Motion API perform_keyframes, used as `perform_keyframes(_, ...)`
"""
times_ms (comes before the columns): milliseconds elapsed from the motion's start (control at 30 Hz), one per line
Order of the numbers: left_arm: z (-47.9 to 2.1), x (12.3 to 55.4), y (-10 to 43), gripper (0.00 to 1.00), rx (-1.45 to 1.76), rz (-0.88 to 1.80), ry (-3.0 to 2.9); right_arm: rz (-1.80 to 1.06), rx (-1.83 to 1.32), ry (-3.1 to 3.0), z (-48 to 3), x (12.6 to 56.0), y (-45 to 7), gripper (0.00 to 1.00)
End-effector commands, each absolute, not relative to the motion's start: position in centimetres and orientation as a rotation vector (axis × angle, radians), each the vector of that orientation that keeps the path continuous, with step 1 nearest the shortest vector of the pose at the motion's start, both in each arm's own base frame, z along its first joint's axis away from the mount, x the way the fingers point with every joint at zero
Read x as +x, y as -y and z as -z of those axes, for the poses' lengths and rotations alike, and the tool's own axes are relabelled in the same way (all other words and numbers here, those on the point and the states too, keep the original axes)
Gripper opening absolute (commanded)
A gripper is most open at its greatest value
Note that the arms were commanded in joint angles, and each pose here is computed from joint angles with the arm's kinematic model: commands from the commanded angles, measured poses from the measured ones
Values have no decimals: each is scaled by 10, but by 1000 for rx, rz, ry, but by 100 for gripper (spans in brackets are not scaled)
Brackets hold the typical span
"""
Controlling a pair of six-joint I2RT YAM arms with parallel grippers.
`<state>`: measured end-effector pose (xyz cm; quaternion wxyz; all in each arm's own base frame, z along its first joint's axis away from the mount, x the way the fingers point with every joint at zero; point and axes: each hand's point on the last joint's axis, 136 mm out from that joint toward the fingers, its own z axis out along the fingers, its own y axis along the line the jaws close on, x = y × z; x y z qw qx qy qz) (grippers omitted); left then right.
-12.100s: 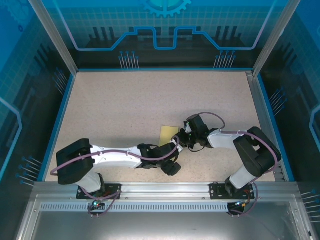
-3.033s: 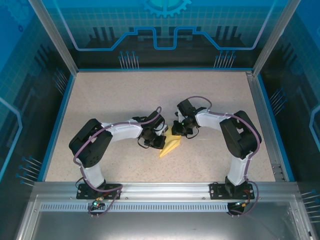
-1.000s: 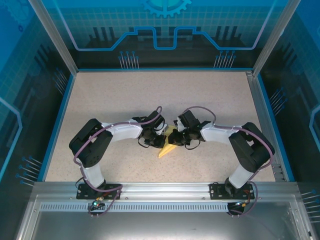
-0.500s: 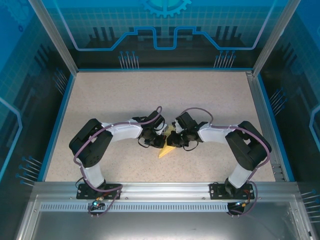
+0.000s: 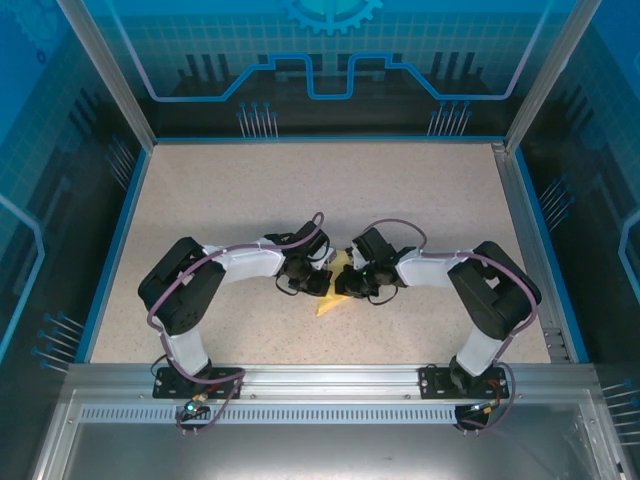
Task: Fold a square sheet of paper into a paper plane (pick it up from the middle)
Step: Third fold the triangle at the center of the table.
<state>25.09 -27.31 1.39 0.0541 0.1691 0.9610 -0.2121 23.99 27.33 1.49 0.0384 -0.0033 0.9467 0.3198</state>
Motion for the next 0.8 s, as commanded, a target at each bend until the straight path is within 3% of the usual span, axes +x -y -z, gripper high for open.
perform_keyframes(0, -3, 246, 261, 4, 518, 568, -2971, -1002, 43, -2860, -26, 247, -259, 16)
perform_keyframes(200, -3, 247, 261, 4, 519, 568, -2972, -1022, 76, -2875, -14, 252, -252, 15)
perform_keyframes(467, -2, 246, 259, 4, 518, 555, -2978, -790, 169, -2998, 29, 237, -224, 13)
perform_keyframes(767, -2, 245, 258, 4, 520, 553, -2979, -994, 170, -2858, -7, 256, -225, 15)
